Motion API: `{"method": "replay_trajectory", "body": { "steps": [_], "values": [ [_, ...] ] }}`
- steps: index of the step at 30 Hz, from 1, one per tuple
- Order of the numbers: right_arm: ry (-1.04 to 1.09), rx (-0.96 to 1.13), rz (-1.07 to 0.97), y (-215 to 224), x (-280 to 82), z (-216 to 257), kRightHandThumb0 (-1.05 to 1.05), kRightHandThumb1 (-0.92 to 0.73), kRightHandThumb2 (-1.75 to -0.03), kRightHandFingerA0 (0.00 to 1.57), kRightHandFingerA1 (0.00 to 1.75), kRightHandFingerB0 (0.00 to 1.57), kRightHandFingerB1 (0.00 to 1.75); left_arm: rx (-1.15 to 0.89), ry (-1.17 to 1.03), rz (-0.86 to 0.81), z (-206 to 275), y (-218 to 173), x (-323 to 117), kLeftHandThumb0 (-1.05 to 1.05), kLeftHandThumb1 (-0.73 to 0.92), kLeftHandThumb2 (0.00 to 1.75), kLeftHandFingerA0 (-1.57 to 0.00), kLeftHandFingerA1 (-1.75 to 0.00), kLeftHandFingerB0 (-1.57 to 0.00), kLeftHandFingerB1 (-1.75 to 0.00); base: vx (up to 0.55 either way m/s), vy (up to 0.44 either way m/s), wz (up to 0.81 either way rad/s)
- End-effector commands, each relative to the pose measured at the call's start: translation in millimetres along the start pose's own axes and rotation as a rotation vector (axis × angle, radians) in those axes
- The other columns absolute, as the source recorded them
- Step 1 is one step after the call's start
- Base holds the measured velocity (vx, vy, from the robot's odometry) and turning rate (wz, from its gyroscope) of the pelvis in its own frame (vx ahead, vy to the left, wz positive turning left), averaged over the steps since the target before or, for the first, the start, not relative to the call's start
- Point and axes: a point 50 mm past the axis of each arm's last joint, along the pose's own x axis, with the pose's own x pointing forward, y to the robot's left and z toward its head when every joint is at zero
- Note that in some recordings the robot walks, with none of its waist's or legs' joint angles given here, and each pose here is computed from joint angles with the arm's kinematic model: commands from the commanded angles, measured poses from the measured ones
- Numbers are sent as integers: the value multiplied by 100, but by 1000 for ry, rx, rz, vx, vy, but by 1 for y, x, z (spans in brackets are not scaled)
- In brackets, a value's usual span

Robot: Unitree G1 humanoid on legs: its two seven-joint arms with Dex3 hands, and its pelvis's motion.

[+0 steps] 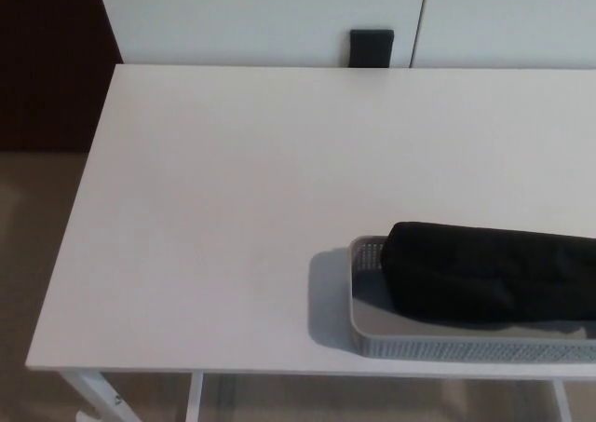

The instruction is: The robot walk towards a table in front and pick up a black pencil case on the left hand side and put the pencil case into a small container on the right hand side

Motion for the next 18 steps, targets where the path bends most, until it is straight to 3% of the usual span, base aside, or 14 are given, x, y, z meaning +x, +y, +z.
{"method": "replay_trajectory", "body": {
  "steps": [1, 3, 4, 6, 7, 8, 9, 11, 12, 13, 15, 16, 18],
  "values": [
    [35, -13, -52, -5, -12, -19, -42, -69, -60, 46, 43, 38, 35, 103, 187, 291, -22, 32, 103, -72, 65, 59, -23, -43, -29, -39, 0, 0, 0],
    [34, -24, -46, -5, -12, -19, -42, -69, -61, 44, 42, 37, 34, 107, 196, 344, -19, 35, 113, -72, 67, 60, -29, -46, -28, -40, 0, 0, 0],
    [34, -23, -43, -4, -11, -18, -43, -70, -61, 44, 40, 36, 34, 84, 223, 395, -16, 38, 118, -40, 40, 99, 0, -51, 0, -50, 0, 0, 0],
    [36, -19, -40, -1, -11, -18, -45, -69, -61, 43, 40, 35, 34, 28, 218, 492, -18, 37, 124, -39, 40, 99, -1, -51, 0, -50, 0, 0, 0],
    [41, -10, -36, 1, -12, -20, -51, -54, -84, 35, 52, 28, 47, 6, 216, 518, -21, 35, 125, -73, 52, 85, -16, -52, -8, -45, 0, 0, 0],
    [51, -12, -38, 1, -13, -22, -46, -70, -62, 39, 39, 32, 33, -35, 229, 547, -31, 26, 128, -78, 53, 93, -6, -52, 0, -29, 0, 0, 0],
    [46, -17, -40, 0, -12, -20, -47, -71, -61, 37, 37, 30, 32, -46, 245, 539, -35, 23, 131, -83, 57, 94, -3, -46, -2, -22, 0, 0, 0],
    [37, -18, -42, -1, -10, -17, -47, -71, -61, 37, 37, 29, 31, -60, 253, 515, -37, 25, 131, -79, 56, 97, -1, -41, -1, -24, 0, 0, 0],
    [34, 2, -47, -1, -10, -16, -45, -71, -62, 34, 38, 28, 32, -32, 256, 504, -36, 28, 130, -80, 74, 64, -12, -44, -3, -24, 0, 0, 0],
    [28, 12, -55, -3, -8, -14, -46, -71, -62, 32, 37, 27, 31, 8, 250, 503, -32, 29, 130, -85, 59, 94, -12, -51, -4, -34, 0, 0, 0],
    [24, 31, -62, -8, -5, -10, -47, -72, -62, 31, 37, 25, 30, 28, 183, 478, -24, 30, 133, -81, 56, 93, -13, -50, -5, -41, 0, 0, 0],
    [20, 46, -64, -9, -4, -7, -46, -72, -63, 31, 37, 25, 30, 51, 185, 467, -22, 31, 133, -40, 34, 97, 0, -51, 0, -50, 0, 0, 0],
    [-1, 57, -64, -11, 0, 0, -46, -72, -62, 31, 38, 26, 30, 80, 168, 464, -14, 33, 134, -40, 33, 97, 0, -50, 0, -50, 0, 0, 0]
  ]
}}
